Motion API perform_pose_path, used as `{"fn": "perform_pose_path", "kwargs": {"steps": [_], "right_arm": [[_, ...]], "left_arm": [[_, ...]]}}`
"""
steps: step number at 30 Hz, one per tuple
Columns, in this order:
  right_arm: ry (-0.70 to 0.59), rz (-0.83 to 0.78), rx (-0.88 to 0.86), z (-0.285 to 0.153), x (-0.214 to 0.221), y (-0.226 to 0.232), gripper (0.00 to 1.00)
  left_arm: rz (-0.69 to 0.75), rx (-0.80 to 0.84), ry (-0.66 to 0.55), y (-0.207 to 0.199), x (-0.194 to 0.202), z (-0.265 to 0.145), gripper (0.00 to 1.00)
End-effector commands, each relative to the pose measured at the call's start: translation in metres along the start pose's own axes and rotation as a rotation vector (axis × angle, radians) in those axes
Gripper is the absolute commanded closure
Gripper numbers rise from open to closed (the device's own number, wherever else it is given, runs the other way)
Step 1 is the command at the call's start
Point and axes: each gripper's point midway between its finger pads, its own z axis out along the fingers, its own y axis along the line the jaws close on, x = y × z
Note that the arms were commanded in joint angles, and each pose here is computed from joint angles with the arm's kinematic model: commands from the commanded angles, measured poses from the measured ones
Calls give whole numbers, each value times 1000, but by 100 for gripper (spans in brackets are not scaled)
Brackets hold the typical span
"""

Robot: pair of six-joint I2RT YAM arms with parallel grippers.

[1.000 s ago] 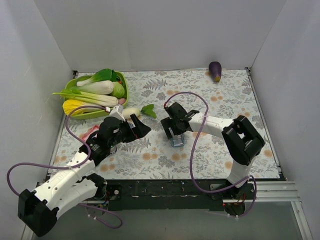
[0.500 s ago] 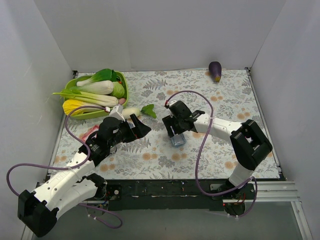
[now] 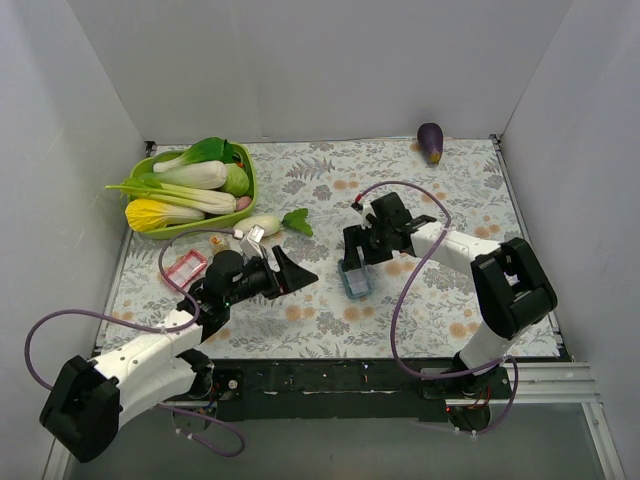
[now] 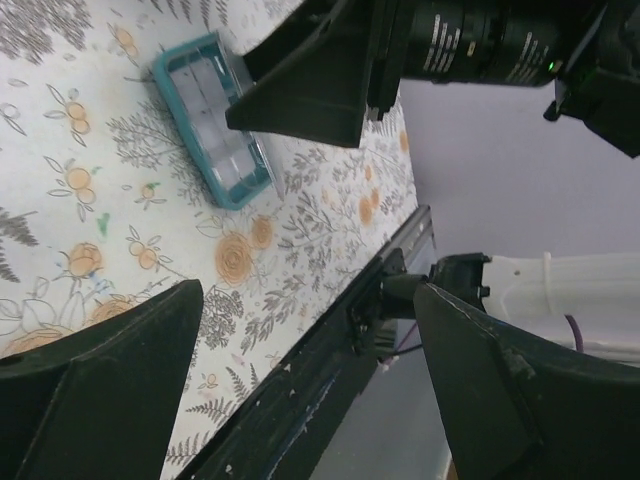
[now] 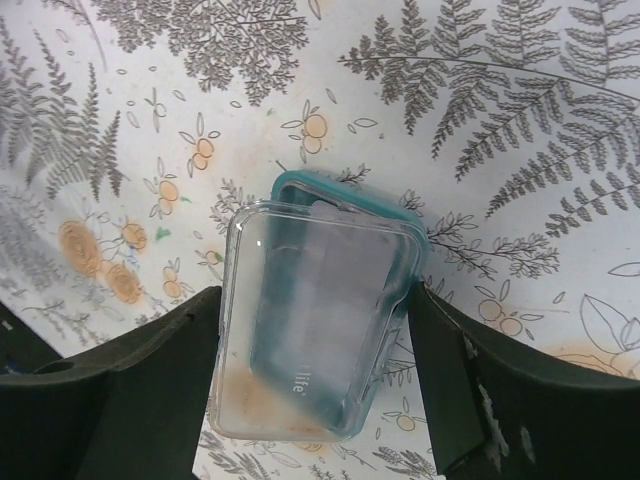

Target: Sort the pills into containers

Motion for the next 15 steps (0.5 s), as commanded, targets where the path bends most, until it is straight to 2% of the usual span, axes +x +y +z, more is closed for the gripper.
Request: {"fn": "perform_pose_path", "kwargs": {"steps": [1,5,8,9,11,12,13,15], "right_arm": [[-15,36,-149,-6,-7,22,34],[-2,67,-184,-5,-7,24,34],[12,92,-205,-4,-6,24,34],[18,100,-211,-3,-5,24,34],[23,111,-219,-3,-5,22,34],[32,120,-224,-2,-3,23,34],[33,126,-228,-1,-4,22,34],[38,137,-231,0,-3,21,34]], "left_arm": [[-52,275,29,-36,7,4,16],[-75,297,57,-30,11,19,31],[-98,288,59,-21,11,33,36],[-92,306,49,-25,7,35,42],[-119,273,64,-13,11,47,47],[-122,268,66,-10,10,50,56],[-126,263,70,-9,10,55,60],[-146,233,81,3,13,65,64]]}}
